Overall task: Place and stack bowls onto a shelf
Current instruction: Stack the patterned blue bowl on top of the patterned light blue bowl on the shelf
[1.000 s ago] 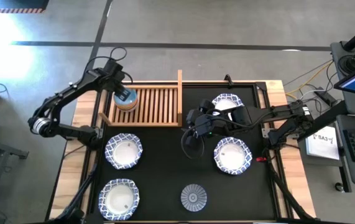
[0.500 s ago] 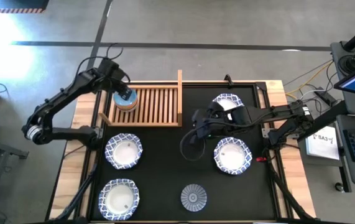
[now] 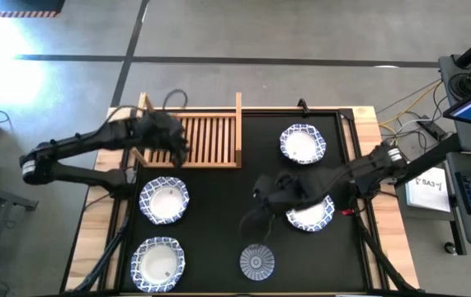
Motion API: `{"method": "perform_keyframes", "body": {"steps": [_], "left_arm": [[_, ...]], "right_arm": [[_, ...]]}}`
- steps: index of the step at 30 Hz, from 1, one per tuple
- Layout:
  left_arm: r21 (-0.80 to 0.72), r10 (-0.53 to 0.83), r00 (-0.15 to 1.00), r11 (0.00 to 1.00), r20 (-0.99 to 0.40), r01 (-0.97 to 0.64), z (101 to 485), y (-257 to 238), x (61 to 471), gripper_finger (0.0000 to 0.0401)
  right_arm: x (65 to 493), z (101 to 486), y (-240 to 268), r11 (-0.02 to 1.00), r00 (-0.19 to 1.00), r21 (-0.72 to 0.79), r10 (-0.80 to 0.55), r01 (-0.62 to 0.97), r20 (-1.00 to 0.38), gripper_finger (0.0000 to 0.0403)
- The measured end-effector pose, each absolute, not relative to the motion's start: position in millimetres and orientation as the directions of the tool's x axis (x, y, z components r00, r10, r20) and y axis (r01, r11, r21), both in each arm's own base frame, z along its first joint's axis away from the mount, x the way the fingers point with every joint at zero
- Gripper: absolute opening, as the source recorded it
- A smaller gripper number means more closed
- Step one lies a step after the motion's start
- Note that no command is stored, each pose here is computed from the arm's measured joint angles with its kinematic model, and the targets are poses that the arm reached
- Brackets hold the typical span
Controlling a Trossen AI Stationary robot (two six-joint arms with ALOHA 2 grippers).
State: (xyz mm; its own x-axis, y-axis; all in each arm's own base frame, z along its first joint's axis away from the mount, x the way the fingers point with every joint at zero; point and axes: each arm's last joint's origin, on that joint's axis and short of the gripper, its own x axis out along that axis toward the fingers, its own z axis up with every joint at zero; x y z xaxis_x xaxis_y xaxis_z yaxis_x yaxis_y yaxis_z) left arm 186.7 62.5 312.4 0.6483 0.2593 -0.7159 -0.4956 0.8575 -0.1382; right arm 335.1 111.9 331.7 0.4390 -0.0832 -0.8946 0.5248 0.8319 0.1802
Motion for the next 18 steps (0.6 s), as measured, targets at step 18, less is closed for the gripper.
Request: {"method": "perform_keyframes", "body": {"steps": [18], "left_arm": [[-0.092, 0.197, 0.711, 0.933, -0.675, -0.347, 312.5, -27.9, 197.2, 0.0157]], "right_arm": [[352.5, 229.9, 197.8, 0.79, 0.124, 0.118, 0.054, 0.602, -0.991, 0.0242]]}}
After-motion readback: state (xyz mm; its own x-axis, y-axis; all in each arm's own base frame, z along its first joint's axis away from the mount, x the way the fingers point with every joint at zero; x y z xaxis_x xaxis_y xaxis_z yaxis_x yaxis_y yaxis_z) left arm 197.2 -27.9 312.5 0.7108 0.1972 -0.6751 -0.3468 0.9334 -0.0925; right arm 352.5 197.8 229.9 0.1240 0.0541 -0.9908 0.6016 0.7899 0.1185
